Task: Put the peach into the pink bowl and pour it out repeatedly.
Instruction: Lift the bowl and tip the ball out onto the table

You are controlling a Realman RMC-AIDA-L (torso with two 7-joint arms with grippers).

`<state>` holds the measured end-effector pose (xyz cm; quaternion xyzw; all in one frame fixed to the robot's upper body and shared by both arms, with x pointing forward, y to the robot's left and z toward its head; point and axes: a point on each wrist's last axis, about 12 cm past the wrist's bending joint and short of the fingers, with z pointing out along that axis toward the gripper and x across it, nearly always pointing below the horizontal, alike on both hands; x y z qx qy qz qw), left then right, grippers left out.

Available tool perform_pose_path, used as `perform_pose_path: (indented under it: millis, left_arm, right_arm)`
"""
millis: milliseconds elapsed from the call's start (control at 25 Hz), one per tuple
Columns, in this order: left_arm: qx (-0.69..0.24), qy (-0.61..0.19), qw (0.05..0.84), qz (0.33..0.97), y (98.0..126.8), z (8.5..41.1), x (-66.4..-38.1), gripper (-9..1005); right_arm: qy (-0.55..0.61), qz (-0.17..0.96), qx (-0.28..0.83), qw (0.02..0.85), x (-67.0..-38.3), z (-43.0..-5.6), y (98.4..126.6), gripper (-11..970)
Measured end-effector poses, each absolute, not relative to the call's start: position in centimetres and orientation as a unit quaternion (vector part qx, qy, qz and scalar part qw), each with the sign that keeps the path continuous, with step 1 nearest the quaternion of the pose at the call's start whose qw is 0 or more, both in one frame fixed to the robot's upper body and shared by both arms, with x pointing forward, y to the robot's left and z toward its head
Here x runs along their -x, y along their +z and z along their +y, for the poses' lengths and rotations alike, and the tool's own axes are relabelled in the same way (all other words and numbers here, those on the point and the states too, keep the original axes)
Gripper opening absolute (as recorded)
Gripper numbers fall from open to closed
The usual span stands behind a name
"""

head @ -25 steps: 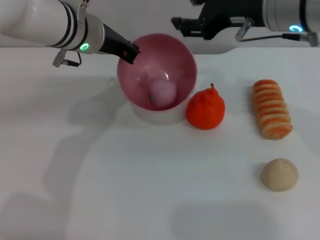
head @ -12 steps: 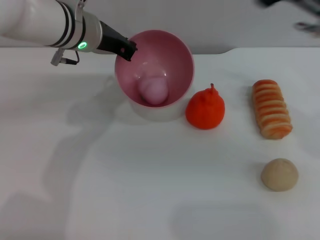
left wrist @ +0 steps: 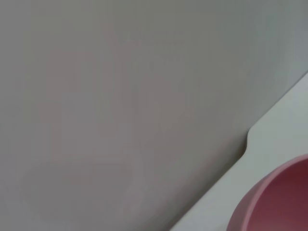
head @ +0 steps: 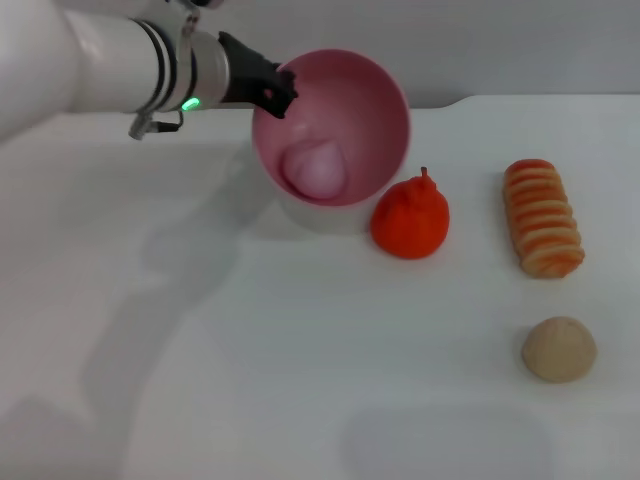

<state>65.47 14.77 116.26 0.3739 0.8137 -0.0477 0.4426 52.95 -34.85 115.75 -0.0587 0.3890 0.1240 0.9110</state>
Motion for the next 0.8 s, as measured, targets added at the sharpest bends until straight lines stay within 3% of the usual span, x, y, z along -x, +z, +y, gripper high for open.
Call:
perform_pose_path:
  millis: [480,800]
  left_arm:
    - [-0.402,-0.027,0.589,0.701,113.9,11.4,-61.6,46]
    - [-0.408,-0.010,0.650,0.641,112.9,11.1,-59.1,45]
  right_arm:
    - [0.100,0.402,0.034,0.910,-53.0,-35.4,114.7,601]
    - [0.109,0.406,0.039,0.907,-53.2,-35.0,114.6,601]
